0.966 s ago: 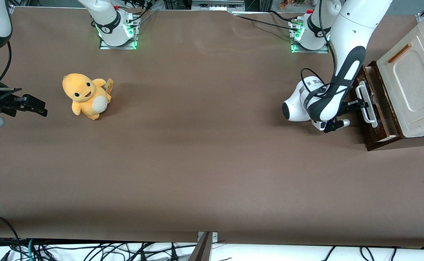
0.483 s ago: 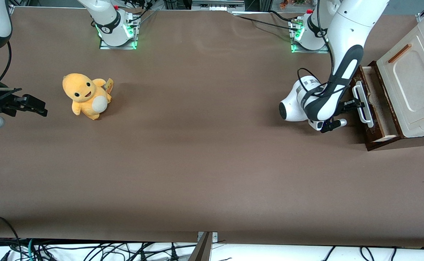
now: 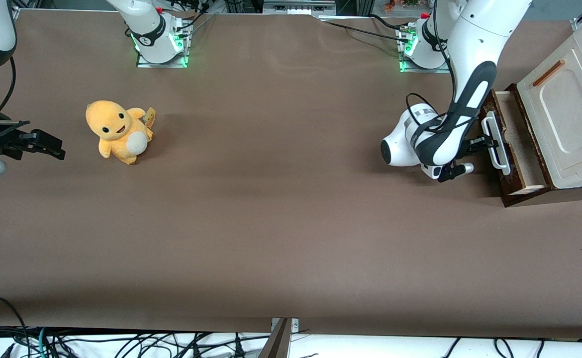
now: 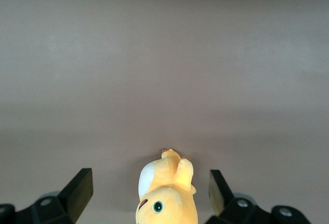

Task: Open lower drawer with left arm only
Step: 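Pull the gripped handle outward to slide the drawer open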

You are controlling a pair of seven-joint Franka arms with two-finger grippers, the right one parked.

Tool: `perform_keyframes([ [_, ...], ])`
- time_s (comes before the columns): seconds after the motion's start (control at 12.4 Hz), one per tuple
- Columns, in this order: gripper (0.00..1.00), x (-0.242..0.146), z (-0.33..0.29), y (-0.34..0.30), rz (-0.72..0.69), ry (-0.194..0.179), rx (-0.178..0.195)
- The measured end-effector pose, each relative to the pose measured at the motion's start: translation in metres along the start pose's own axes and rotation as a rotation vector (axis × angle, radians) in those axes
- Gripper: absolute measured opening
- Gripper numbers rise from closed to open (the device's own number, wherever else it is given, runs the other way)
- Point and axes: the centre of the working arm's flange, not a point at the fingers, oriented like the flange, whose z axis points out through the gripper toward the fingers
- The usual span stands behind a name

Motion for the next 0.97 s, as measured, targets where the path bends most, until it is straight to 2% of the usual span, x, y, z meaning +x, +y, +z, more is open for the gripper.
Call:
perform_keyframes([
  [0.97, 0.19, 0.001, -0.019, -0.002, -0.013, -0.021, -0.035],
])
